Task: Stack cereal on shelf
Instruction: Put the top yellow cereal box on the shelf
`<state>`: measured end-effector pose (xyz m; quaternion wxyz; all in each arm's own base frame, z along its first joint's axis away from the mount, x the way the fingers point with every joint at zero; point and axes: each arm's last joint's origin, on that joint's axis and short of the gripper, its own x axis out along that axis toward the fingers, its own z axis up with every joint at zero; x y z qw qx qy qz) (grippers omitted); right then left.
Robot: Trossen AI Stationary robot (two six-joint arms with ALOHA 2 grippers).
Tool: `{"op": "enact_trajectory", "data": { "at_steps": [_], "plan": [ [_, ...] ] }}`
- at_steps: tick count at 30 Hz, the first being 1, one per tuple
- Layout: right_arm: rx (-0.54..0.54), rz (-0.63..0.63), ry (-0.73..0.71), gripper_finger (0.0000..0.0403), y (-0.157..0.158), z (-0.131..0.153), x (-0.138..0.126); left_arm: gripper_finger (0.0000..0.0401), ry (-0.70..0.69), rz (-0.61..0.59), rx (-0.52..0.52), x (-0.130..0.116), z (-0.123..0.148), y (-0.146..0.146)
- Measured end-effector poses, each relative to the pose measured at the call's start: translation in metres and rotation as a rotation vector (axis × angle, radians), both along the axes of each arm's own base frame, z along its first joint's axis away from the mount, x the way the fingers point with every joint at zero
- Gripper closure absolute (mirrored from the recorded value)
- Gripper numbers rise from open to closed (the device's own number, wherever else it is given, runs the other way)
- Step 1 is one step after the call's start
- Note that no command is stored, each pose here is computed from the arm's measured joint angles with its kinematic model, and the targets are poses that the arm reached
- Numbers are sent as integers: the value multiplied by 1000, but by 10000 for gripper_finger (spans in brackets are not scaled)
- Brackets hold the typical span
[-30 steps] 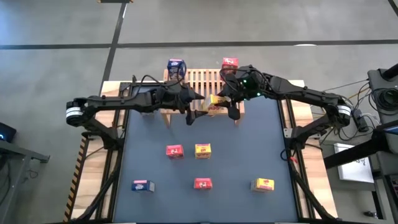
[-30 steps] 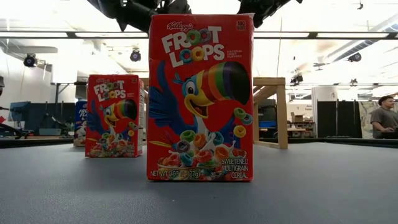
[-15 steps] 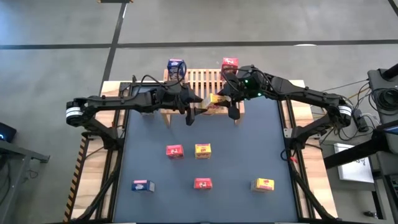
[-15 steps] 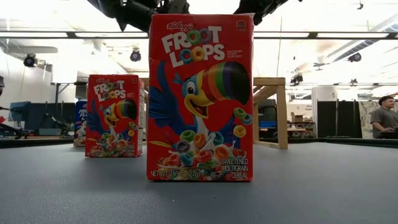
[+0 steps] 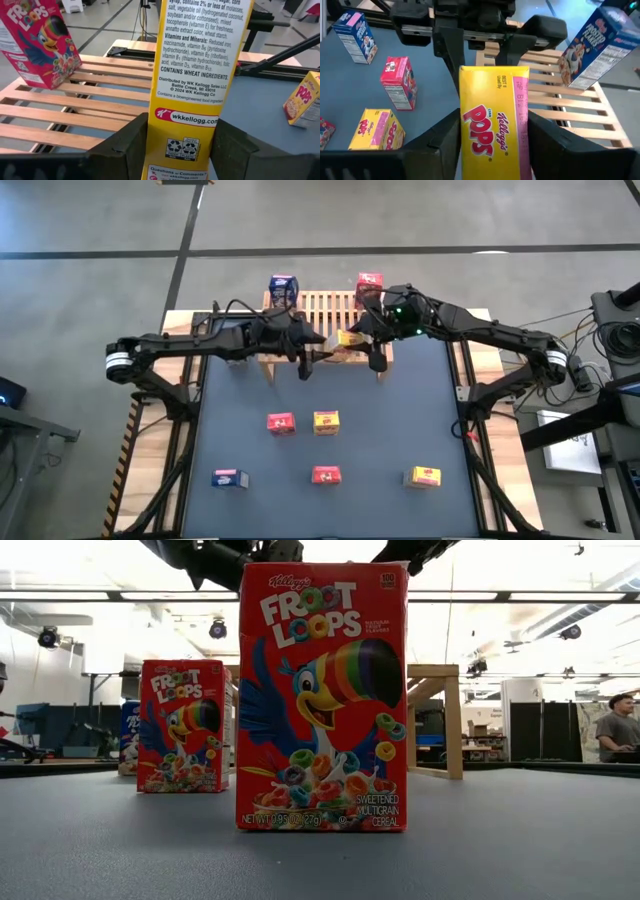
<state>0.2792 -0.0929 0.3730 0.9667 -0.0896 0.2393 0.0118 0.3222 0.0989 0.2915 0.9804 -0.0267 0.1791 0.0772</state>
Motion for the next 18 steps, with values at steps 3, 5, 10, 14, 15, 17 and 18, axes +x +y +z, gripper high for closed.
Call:
{"op": "enact_trajectory", "data": {
  "at_steps": [3, 5, 10, 14, 15, 17, 18],
  "plan": [
    [-15, 2, -25, 188, 2, 6, -6, 238, 2, 4, 14, -2, 1, 3],
    [-25, 8, -40, 169, 4, 11, -10, 238, 0, 18, 13, -5, 3, 6],
    [-50, -6, -83, 137, 8, 23, -23, 239, -53, 29, 17, -13, 12, 18],
    [-77, -8, -113, 132, 10, 26, -32, 239, -133, -34, 18, -16, 20, 26],
    [-84, -5, -120, 133, 11, 25, -34, 239, -148, -44, 20, -16, 21, 28],
    [-93, -4, -130, 137, 13, 24, -38, 239, -182, -51, 31, -19, 24, 35],
    [-93, -4, -129, 139, 14, 23, -40, 239, -198, -47, 36, -20, 26, 39]
  ]
}}
